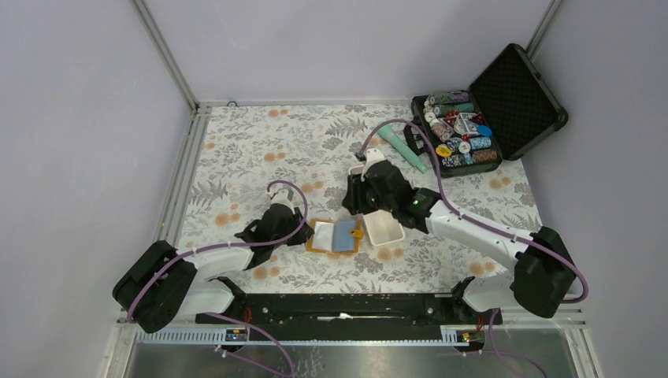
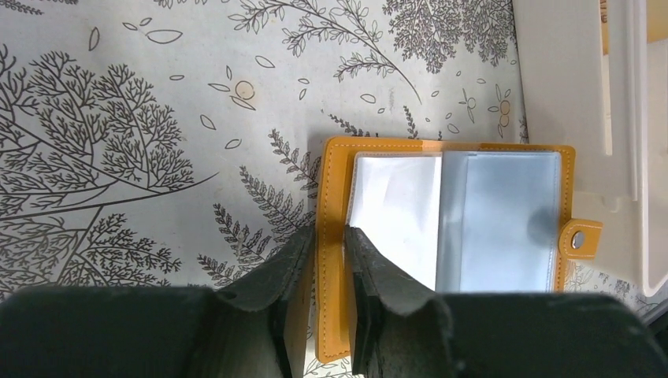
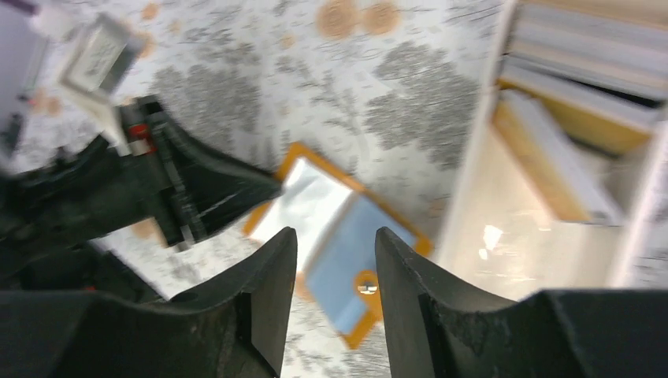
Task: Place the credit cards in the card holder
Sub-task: Pick up the credit card from the storage box.
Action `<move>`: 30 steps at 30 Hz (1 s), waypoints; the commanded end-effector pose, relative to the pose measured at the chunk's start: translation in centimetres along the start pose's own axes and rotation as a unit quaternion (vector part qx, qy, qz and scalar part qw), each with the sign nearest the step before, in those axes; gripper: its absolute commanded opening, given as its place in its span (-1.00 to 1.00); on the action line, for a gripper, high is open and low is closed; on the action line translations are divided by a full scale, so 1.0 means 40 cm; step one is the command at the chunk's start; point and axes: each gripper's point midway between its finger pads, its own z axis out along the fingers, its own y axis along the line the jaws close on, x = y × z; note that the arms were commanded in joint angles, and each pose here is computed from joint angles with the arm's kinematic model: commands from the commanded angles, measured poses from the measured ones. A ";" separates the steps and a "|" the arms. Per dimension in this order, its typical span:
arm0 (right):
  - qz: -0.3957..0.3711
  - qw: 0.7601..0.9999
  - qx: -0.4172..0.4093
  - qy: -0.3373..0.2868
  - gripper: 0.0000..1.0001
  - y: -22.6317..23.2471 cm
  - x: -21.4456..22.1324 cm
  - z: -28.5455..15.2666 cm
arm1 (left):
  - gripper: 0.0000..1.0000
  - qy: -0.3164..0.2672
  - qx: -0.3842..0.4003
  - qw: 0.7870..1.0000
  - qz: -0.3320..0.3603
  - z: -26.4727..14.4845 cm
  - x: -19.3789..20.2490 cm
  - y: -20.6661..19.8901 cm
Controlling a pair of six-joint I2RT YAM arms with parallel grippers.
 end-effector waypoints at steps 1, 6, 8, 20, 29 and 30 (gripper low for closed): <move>-0.068 0.995 0.073 0.026 -0.06 -0.119 -0.035 -0.025 | -0.55 -0.020 0.032 0.999 0.005 -0.011 -0.045 -0.049; -0.097 0.985 0.132 0.046 -0.13 -0.207 -0.056 -0.003 | -0.56 -0.021 0.034 0.999 0.008 -0.018 -0.047 -0.051; -0.102 0.983 0.143 0.052 -0.16 -0.231 -0.059 0.004 | -0.56 -0.022 0.034 0.999 0.011 -0.020 -0.048 -0.051; -0.131 0.975 0.161 0.086 -0.26 -0.300 -0.039 0.060 | -0.56 -0.020 0.036 0.999 0.004 -0.025 -0.036 -0.044; -0.160 0.963 0.194 0.097 -0.29 -0.351 -0.036 0.061 | -0.56 -0.020 0.039 0.999 0.002 -0.025 -0.037 -0.048; -0.161 0.962 0.195 0.100 -0.29 -0.354 -0.032 0.059 | -0.56 -0.020 0.039 0.999 0.002 -0.025 -0.038 -0.049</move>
